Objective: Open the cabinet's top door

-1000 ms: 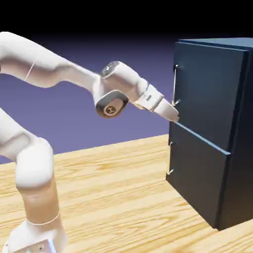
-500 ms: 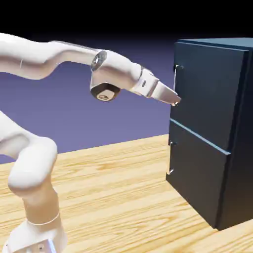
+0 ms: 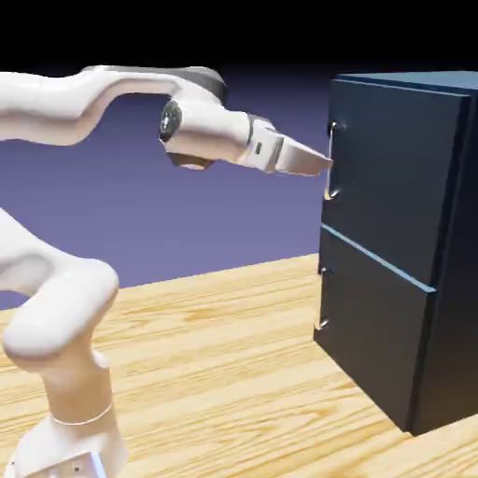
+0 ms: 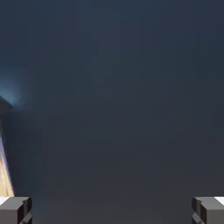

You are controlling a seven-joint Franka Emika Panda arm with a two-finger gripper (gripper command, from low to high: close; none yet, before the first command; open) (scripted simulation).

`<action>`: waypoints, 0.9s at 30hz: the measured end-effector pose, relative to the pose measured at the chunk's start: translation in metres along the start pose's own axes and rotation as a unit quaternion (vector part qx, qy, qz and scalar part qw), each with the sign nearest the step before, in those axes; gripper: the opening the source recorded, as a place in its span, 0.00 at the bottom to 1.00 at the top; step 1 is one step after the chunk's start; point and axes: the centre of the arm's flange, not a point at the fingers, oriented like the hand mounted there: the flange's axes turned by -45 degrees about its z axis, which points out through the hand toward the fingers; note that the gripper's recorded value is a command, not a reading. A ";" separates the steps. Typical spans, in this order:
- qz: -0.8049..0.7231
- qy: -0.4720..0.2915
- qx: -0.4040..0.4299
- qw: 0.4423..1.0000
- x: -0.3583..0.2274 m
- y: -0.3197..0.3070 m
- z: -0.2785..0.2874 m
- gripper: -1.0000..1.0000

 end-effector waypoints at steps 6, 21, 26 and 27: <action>-0.005 0.035 0.001 0.999 -0.007 -0.021 0.007 0.50; -0.019 0.109 -0.006 0.994 -0.046 -0.081 0.047 0.50; -0.022 0.123 -0.011 0.992 -0.060 -0.095 0.062 0.50; -0.023 0.123 -0.011 0.992 -0.058 -0.096 0.072 0.50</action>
